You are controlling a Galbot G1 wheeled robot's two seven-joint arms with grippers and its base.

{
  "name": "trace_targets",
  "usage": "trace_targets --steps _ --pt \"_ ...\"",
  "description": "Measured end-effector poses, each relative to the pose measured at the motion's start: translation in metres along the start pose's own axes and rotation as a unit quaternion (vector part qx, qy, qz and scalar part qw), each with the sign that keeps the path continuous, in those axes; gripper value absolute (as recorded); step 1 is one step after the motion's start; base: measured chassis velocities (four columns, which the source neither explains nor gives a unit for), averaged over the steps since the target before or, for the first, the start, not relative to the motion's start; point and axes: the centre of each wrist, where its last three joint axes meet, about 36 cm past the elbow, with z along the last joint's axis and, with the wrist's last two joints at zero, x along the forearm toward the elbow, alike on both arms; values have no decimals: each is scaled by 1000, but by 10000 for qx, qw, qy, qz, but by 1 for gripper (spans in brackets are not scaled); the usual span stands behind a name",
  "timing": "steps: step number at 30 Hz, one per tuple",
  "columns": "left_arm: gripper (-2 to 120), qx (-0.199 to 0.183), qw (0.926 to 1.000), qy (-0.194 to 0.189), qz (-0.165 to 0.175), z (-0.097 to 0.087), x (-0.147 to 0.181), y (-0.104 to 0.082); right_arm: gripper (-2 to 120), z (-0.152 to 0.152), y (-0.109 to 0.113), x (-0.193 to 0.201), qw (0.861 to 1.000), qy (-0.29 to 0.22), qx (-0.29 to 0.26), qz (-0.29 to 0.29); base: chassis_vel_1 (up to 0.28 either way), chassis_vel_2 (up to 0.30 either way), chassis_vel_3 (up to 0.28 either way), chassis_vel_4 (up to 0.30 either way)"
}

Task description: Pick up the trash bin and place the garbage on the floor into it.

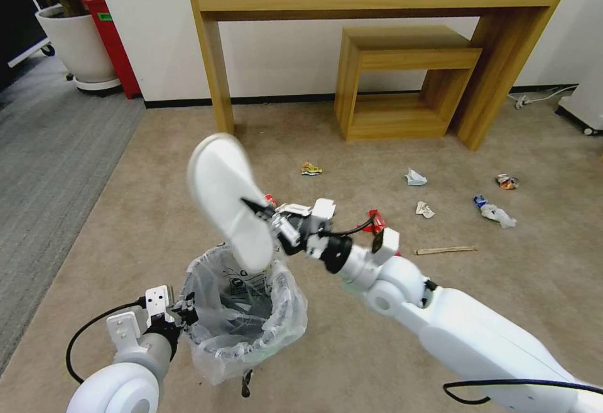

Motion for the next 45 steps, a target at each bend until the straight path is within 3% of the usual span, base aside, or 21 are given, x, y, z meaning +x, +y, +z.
trace_targets --steps 9,20,26,45 --pt "1 45 10000 -9 -26 1 4 0 0 64 0 -12 9989 372 -1 -285 0 0 0 0" --pt "1 37 10000 -58 -72 -1 8 3 0 105 5 -28 9971 482 171 -564 0 0 0 0" --pt "1 31 9999 -60 -96 -1 8 5 0 120 0 -17 9946 690 419 -648 0 0 0 0" --pt "1 40 9999 -64 -89 -2 3 7 69 126 -9 1 9934 887 552 -465 0 0 0 0"
